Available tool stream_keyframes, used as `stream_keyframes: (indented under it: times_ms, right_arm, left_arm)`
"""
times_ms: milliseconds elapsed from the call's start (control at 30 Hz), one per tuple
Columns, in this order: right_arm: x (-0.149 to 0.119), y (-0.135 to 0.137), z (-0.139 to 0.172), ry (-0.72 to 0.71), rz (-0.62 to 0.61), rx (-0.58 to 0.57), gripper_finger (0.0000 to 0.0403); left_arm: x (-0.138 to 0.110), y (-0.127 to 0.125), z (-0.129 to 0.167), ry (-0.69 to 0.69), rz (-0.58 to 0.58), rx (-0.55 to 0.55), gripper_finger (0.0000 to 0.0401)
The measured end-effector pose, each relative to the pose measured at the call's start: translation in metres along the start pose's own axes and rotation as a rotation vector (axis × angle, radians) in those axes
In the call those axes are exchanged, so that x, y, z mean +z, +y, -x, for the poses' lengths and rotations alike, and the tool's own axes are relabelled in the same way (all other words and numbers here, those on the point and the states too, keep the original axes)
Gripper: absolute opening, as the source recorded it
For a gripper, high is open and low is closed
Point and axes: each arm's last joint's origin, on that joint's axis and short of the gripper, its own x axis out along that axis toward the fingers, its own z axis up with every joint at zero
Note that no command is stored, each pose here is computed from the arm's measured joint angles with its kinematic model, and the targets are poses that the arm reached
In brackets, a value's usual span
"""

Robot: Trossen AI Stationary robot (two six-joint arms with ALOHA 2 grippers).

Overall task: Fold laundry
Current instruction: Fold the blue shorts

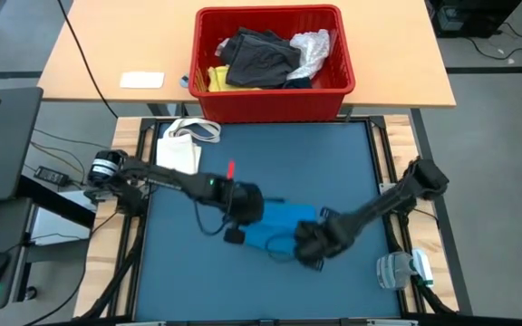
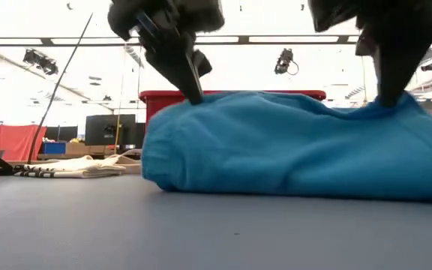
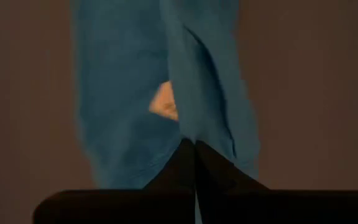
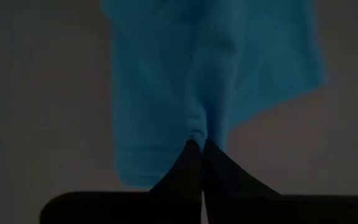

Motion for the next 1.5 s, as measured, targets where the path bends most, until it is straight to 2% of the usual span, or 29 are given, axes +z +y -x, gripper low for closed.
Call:
stream_keyframes:
  times_ms: [167, 400, 533, 667, 800, 900, 1033, 1100, 1167, 1267, 1367, 1500]
  right_arm:
    - [0.011, -0.041, -0.018, 0.025, 0.000, -0.025, 0.0002]
    - [0.029, -0.088, -0.048, -0.008, 0.013, 0.053, 0.0002]
    - [0.031, -0.111, -0.070, 0.001, -0.020, 0.037, 0.0008]
    - [0.031, -0.125, -0.080, 0.020, -0.127, 0.039, 0.0034]
    - [0.030, -0.128, -0.076, 0.021, -0.182, 0.030, 0.0075]
    - [0.029, -0.130, -0.064, 0.022, -0.273, 0.016, 0.0104]
    - [0.026, -0.132, -0.047, -0.011, -0.414, 0.042, 0.0126]
    - [0.025, -0.126, -0.039, -0.055, -0.419, 0.100, 0.0128]
    - [0.027, -0.116, -0.034, -0.107, -0.396, 0.174, 0.0127]
    - [0.030, -0.102, -0.033, -0.171, -0.354, 0.238, 0.0124]
    - [0.030, -0.094, -0.048, -0.151, -0.335, 0.187, 0.0119]
    - [0.024, -0.088, -0.077, -0.096, -0.358, 0.089, 0.0113]
  left_arm:
    - [-0.009, 0.033, 0.003, 0.048, 0.064, 0.036, 0.0000]
    - [-0.016, 0.053, 0.002, 0.082, 0.119, 0.056, 0.0000]
    - [-0.015, 0.067, -0.007, 0.023, 0.212, 0.143, 0.0006]
    - [-0.019, 0.082, -0.018, 0.017, 0.304, 0.191, 0.0037]
    - [-0.026, 0.087, -0.023, 0.071, 0.369, 0.194, 0.0079]
    - [-0.028, 0.090, -0.020, 0.078, 0.427, 0.210, 0.0106]
    - [-0.026, 0.092, -0.008, 0.037, 0.575, 0.211, 0.0126]
    - [-0.018, 0.085, -0.008, -0.033, 0.615, 0.128, 0.0127]
    - [-0.005, 0.071, -0.011, -0.116, 0.608, 0.040, 0.0125]
    - [0.010, 0.051, -0.025, -0.193, 0.592, -0.020, 0.0116]
    - [0.004, 0.038, -0.049, -0.123, 0.616, -0.029, 0.0108]
    - [-0.010, 0.035, -0.076, 0.009, 0.677, 0.001, 0.0103]
